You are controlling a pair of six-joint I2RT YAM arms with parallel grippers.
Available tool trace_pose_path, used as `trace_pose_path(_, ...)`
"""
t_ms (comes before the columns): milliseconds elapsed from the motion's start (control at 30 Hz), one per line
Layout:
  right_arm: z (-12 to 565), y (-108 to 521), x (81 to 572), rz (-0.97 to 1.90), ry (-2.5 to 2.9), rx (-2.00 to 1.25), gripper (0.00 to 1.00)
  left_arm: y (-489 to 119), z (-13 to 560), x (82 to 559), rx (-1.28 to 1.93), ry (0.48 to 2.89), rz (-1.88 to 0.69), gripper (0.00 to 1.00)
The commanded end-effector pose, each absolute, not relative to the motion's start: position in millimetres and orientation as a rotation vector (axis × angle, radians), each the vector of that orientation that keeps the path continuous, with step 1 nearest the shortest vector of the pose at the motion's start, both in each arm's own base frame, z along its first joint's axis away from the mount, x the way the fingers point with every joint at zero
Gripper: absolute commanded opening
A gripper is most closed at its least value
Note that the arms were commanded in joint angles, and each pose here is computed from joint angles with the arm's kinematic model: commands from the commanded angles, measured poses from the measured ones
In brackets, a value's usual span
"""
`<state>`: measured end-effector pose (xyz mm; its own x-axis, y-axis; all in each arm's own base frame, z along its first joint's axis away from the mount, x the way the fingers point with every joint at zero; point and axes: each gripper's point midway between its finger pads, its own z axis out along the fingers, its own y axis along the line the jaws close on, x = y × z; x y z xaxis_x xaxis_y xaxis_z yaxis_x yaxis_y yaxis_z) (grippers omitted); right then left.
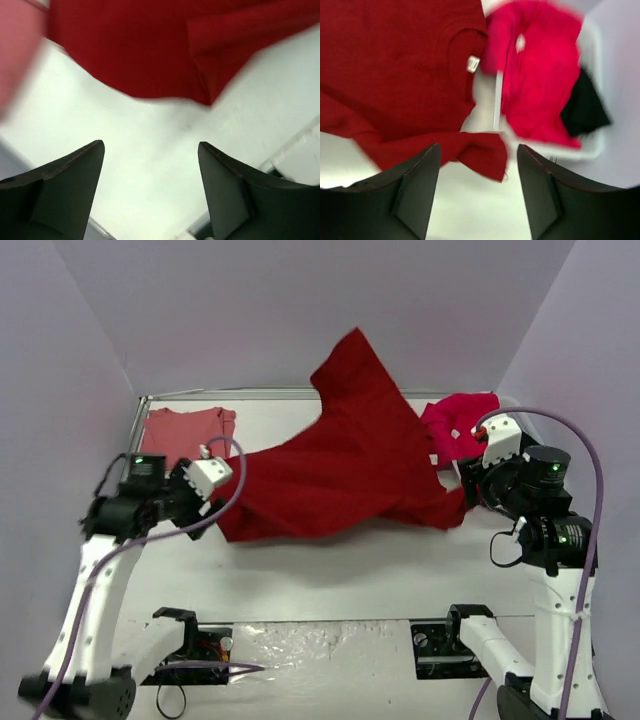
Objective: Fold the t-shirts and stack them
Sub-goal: Flatten out the tshirt
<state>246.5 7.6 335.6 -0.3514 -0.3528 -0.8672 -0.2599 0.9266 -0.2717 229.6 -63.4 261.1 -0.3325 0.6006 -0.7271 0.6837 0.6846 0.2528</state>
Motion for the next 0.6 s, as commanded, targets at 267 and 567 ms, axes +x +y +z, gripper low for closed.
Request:
trace_pose_path(267, 328, -22, 256, -0.223, 2.038, -0.420, 0.68, -65, 228, 206, 1.334, 2.081, -0.199, 0.79)
trace_pose_path(567, 266, 26, 320, 0.159, 2.154, -0.568, 0.57, -89, 203, 281, 0.976, 2.118, -0.304, 0.80)
